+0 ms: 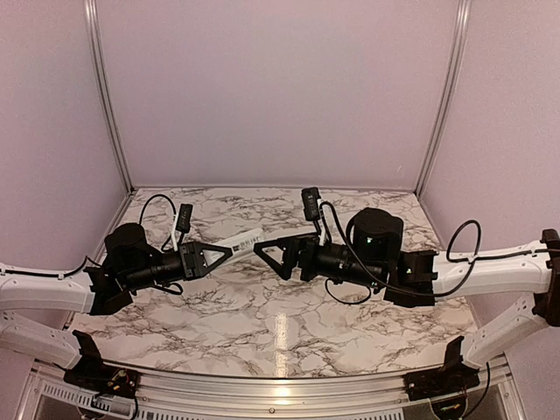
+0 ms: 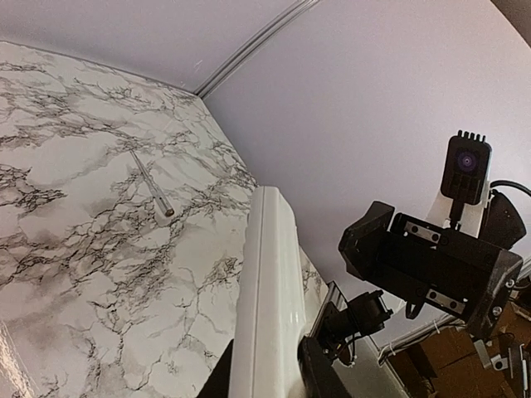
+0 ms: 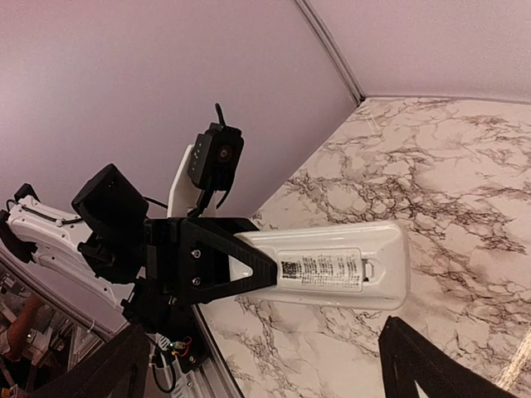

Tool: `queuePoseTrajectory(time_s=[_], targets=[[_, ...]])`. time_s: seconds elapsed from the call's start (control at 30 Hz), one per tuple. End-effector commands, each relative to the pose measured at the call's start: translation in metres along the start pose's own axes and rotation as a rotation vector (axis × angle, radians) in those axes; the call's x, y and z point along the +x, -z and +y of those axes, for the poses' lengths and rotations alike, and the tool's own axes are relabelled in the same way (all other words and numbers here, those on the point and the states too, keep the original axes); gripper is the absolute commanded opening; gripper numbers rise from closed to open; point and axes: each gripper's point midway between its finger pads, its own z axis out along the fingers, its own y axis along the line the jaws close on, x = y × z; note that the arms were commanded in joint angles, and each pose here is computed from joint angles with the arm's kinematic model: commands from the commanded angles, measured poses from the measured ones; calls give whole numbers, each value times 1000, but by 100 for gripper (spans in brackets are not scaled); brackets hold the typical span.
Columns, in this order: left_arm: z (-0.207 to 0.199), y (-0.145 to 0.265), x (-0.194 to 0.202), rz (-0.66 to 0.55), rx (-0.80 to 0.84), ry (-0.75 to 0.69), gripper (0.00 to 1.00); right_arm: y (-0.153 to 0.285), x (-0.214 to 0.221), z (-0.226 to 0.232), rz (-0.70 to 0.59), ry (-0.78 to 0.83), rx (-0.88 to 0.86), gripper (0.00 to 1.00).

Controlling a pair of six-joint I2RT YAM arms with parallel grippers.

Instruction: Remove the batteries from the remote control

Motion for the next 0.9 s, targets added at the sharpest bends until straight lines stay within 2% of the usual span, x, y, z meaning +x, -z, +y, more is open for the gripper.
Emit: queuePoseTrajectory(time_s=[0.0,0.87], targets=[[-6,-2,0,-4,52,4,0,-12,9,10,42,-33,-47,94],[-7,-4,7,34,64,0,0,-39,4,-6,26,37,56,92]])
